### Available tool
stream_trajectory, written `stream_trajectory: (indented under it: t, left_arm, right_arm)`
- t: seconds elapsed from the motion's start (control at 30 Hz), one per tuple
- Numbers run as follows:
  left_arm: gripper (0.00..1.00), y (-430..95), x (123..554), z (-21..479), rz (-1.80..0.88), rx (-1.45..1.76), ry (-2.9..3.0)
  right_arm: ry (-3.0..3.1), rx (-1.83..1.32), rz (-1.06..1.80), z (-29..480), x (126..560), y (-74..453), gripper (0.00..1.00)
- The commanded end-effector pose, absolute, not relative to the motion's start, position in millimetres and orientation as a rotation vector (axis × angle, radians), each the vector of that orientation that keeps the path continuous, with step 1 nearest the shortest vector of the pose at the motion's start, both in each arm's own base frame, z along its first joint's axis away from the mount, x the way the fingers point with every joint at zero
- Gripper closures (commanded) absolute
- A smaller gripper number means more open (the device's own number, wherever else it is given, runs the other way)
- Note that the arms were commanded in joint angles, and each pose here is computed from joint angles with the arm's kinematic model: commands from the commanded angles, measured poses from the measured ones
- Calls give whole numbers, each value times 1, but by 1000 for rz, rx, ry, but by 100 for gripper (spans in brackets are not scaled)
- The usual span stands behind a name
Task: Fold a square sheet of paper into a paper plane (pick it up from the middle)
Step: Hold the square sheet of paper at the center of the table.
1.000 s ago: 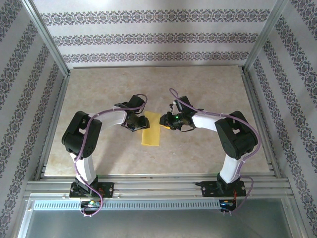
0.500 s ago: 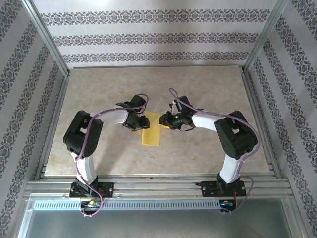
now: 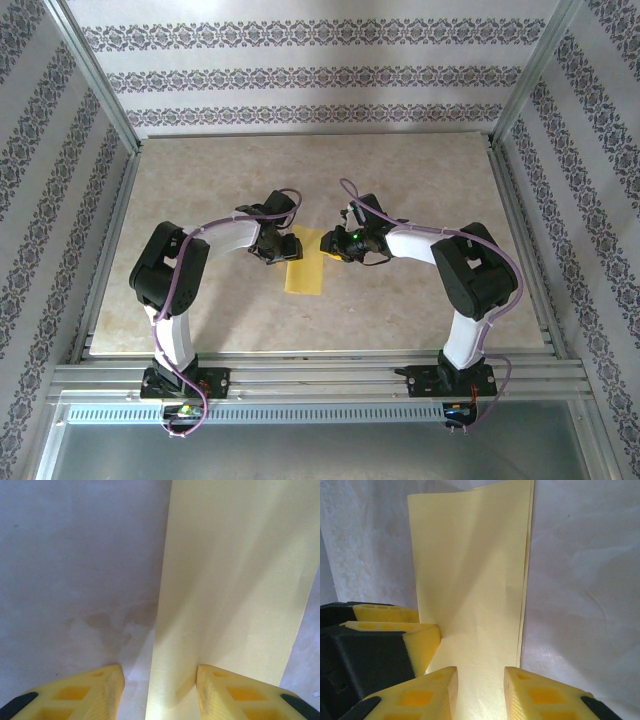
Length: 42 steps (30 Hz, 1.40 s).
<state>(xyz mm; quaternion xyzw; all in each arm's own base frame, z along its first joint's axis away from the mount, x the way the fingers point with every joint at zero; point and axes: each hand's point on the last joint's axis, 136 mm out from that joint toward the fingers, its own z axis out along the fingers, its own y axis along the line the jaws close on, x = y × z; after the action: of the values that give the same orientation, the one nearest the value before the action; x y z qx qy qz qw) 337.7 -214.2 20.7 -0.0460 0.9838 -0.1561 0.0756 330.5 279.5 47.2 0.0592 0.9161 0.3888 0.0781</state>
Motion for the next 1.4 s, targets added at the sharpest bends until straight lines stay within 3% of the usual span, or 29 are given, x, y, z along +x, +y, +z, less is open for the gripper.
stream_trajectory:
  t: [0.0, 0.33, 1.37]
  left_arm:
    - [55, -207, 314, -9, -374, -87, 3070]
    - [54, -205, 315, -13, -356, -200, 3080]
    - [53, -206, 306, -24, -356, -90, 3138]
  right_arm:
    - [2735, 172, 1156, 47, 336, 285, 68]
    - [2733, 177, 1157, 48, 337, 286, 69]
    - [2779, 149, 1140, 39, 331, 306, 71]
